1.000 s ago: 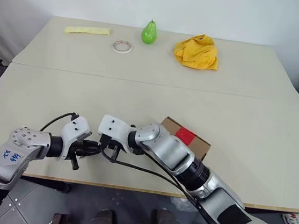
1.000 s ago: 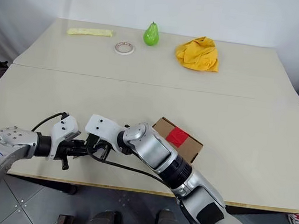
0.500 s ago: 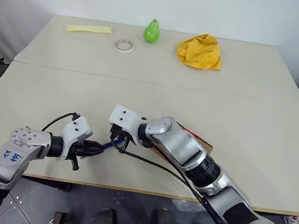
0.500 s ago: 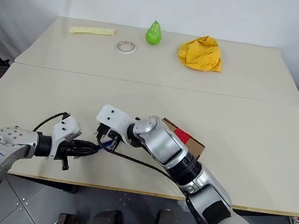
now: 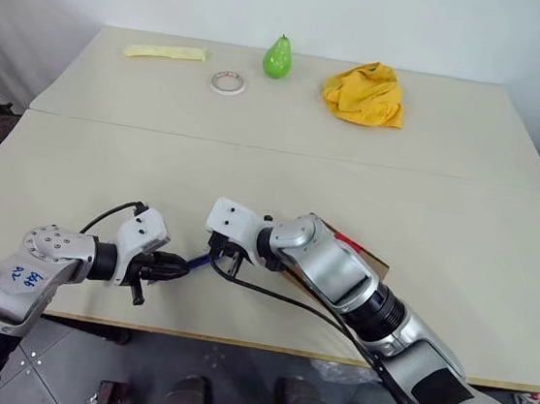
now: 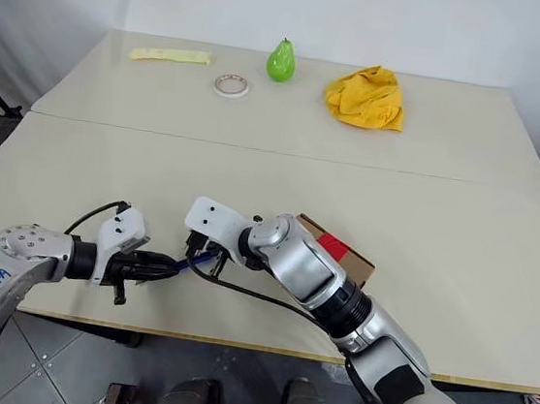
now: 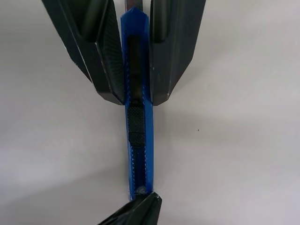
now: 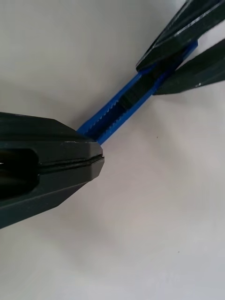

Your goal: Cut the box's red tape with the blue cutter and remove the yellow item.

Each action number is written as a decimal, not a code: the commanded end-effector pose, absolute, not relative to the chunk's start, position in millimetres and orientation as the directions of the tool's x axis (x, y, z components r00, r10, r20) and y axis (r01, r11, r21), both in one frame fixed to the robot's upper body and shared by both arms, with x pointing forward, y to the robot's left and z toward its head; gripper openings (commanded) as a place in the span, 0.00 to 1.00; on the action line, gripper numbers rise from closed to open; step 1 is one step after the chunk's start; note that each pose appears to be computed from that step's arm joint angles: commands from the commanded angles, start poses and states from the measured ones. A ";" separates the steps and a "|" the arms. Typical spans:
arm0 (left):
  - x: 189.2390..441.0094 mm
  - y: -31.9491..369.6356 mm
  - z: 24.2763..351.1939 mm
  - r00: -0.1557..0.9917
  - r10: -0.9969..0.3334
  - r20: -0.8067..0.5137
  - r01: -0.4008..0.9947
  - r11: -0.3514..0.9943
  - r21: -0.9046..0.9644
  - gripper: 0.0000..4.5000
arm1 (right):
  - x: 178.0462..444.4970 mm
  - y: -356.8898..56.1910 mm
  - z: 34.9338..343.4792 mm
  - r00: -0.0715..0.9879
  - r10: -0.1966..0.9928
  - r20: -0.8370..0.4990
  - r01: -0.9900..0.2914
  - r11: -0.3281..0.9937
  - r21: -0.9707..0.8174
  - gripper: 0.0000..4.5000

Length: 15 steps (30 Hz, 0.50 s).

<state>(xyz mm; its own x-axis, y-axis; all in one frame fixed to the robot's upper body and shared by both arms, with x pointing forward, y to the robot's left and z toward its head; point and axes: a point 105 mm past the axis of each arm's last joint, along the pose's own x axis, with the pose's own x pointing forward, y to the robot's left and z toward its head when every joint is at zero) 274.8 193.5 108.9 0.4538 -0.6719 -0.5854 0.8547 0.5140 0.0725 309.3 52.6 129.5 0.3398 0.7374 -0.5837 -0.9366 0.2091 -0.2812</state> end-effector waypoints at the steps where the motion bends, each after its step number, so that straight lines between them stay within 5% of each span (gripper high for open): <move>1: 273.5 196.2 101.1 0.447 -0.650 -0.615 0.850 0.524 0.064 0.10 | 296.2 59.9 130.0 0.282 0.767 -0.576 -0.952 0.152 -0.265 0.00; 15: 273.1 194.7 102.3 0.449 -0.650 -0.613 0.848 0.526 0.063 0.10 | 291.7 83.6 120.8 0.227 0.788 -0.572 -0.965 0.104 -0.240 0.00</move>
